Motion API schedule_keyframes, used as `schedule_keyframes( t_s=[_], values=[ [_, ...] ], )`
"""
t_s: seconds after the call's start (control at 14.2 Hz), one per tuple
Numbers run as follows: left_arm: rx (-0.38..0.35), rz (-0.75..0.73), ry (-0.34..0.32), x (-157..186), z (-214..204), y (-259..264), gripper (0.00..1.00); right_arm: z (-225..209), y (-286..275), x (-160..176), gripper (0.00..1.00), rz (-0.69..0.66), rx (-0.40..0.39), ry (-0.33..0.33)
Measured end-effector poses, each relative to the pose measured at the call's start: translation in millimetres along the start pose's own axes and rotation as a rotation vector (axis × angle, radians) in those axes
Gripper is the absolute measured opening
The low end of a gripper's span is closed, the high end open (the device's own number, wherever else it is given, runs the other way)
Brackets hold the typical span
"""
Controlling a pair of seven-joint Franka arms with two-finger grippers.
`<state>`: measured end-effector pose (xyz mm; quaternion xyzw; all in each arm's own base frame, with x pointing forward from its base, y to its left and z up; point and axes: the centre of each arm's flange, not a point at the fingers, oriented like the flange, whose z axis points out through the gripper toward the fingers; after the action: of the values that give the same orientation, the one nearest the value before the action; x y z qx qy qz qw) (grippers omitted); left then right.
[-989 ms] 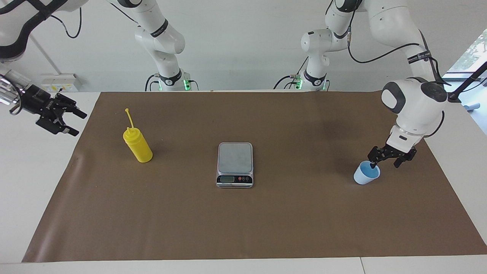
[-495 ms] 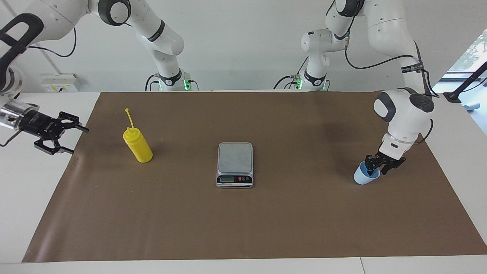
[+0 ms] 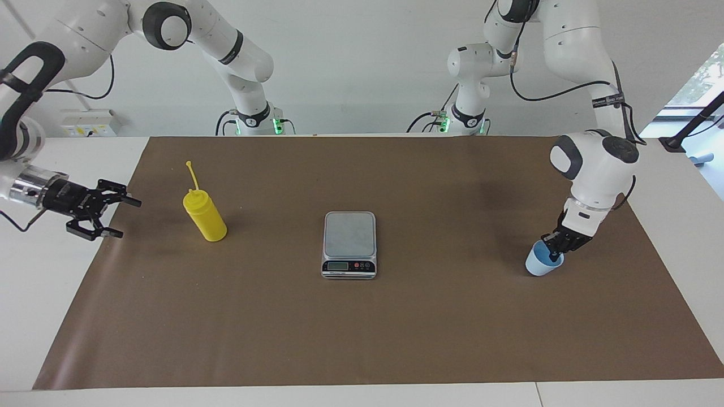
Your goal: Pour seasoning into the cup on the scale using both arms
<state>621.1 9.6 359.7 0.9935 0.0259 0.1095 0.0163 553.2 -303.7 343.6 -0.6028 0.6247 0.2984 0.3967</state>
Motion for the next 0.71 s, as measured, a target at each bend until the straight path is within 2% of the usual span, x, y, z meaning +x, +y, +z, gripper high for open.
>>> schedule_keyframes(
  t_s=[0.14, 0.28, 0.49, 0.71],
  values=[
    [-0.014, -0.019, -0.014, -4, -24, 39, 0.05, 20, 18, 15, 1.00, -0.037, -0.007, -0.024],
    [-0.034, -0.055, -0.023, -16, -45, 105, 0.05, 36, 30, 19, 1.00, -0.050, -0.008, -0.041],
    [-0.037, -0.100, -0.022, -53, -56, 227, 0.05, 58, 39, 16, 1.00, -0.023, 0.052, -0.087],
    [-0.050, -0.127, -0.038, -84, -76, 309, 0.05, 90, 46, 17, 1.00, 0.016, 0.083, -0.088]
  ],
)
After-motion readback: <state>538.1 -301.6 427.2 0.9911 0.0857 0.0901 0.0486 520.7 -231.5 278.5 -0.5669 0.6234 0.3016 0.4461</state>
